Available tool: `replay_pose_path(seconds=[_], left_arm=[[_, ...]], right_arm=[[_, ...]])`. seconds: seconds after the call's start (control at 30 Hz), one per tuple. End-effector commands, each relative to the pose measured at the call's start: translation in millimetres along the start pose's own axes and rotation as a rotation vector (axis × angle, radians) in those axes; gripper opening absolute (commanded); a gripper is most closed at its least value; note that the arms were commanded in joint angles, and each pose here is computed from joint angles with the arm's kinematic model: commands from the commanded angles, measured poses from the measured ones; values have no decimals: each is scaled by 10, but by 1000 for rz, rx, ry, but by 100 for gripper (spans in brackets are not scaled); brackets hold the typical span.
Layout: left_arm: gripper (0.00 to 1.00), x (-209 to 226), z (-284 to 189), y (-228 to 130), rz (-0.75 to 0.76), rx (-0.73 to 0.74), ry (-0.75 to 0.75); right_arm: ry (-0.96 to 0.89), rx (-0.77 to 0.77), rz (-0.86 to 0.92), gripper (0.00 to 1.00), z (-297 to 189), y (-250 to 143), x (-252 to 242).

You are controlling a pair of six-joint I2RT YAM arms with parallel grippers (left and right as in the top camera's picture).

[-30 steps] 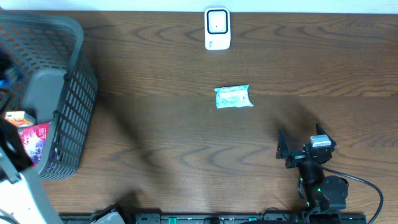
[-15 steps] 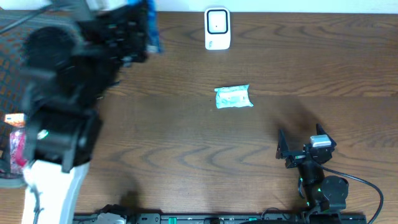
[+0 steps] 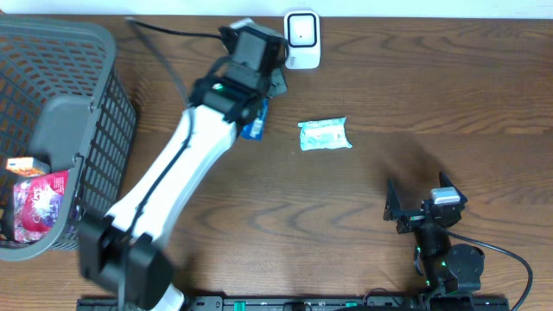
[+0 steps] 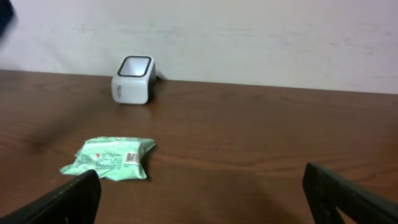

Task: Scan the item barcode
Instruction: 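Place the blue snack bar left of the wipes pack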

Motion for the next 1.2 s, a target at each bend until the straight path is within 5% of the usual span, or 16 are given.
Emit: replay_pose_path(seconds=[0.0,0.33,0.37,0.47,0.6,0.83,0.93,1.17], left_arm=[[7,13,337,-182,-120,9,83],[13,83,922,-562,-225,72,164],[17,77,947,-569,-226,73,159],[50,42,969,-547,-226,61,132],[60,-45,885,-404,-117,38,57],[65,-118,-113,424,196,-180,-107],[73,171,-799,972,306,-387,-49],[73,1380,-1804,1829,56,-684,249]], right_arm=[[-13,4,1,99,-1,-16,-14],[-13,4,1,99,-1,-16,-14],[-13,4,1,99,-1,-16,-14],[-13,4,1,99,-1,-16,-14],[-13,4,1,99,-1,-16,-14],[-13,4,1,99,-1,-16,-14],[-13,4,1,99,-1,-16,-14],[-13,4,1,99,-1,-16,-14]])
Point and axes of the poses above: each gripper's point midway between its finger pads, its own z axis out along the fingers, its own x axis along the line the jaws close on, y = z × x, the point moved 9 cm from there along -z, back along the fingers, and after that the axes turned 15 degrees about -z, right-handed, at the moved point
